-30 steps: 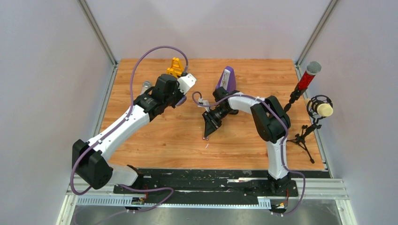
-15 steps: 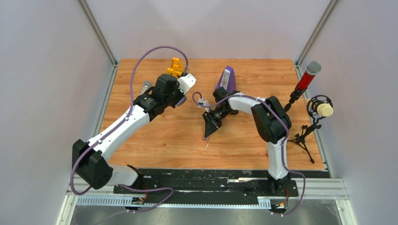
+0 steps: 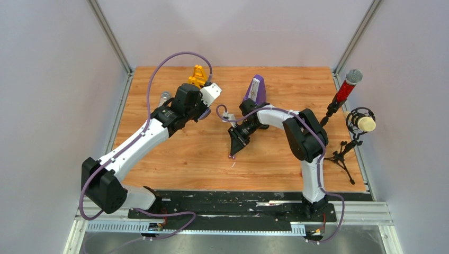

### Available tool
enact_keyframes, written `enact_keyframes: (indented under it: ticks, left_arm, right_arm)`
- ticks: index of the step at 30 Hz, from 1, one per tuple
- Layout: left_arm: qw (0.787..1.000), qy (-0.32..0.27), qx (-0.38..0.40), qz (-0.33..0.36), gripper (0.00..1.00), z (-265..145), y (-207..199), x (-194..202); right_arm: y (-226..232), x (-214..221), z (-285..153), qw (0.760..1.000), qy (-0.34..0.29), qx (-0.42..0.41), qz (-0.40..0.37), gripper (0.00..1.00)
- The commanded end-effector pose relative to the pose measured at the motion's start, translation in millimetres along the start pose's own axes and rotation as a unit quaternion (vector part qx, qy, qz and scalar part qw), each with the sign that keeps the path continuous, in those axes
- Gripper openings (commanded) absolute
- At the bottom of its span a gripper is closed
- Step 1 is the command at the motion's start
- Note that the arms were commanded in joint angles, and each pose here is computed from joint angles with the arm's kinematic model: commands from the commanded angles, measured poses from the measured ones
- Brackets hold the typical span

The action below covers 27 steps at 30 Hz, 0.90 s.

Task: Insert the wireless bluetooth earbuds into the charging case
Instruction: Pick up the right earbud from the center of the board.

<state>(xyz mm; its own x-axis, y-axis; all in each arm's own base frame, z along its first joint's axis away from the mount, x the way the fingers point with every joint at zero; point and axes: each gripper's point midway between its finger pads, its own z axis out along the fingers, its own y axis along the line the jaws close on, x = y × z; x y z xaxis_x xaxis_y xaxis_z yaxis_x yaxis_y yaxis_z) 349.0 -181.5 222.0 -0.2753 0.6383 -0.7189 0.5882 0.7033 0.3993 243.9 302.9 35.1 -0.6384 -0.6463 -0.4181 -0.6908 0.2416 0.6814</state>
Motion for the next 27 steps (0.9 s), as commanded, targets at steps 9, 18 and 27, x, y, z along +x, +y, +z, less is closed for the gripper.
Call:
enact_keyframes:
  ticks: [9, 18, 27]
  left_arm:
    - [0.999, -0.029, -0.012, -0.008, 0.02, -9.2, 8.5, -14.2]
    - [0.999, -0.023, -0.023, -0.015, 0.01, -7.3, 11.6, -12.3]
    - [0.997, -0.010, -0.064, -0.052, 0.00, 2.1, 23.6, -14.1]
  right_arm:
    - [8.4, -3.7, -2.2, 1.000, -0.004, -0.004, -0.029, 0.10]
    - [13.6, -14.9, -13.4, 0.999, -0.017, 0.013, -0.041, 0.00]
    - [14.1, -55.1, -62.7, 0.988, -0.082, 0.125, -0.026, 0.00]
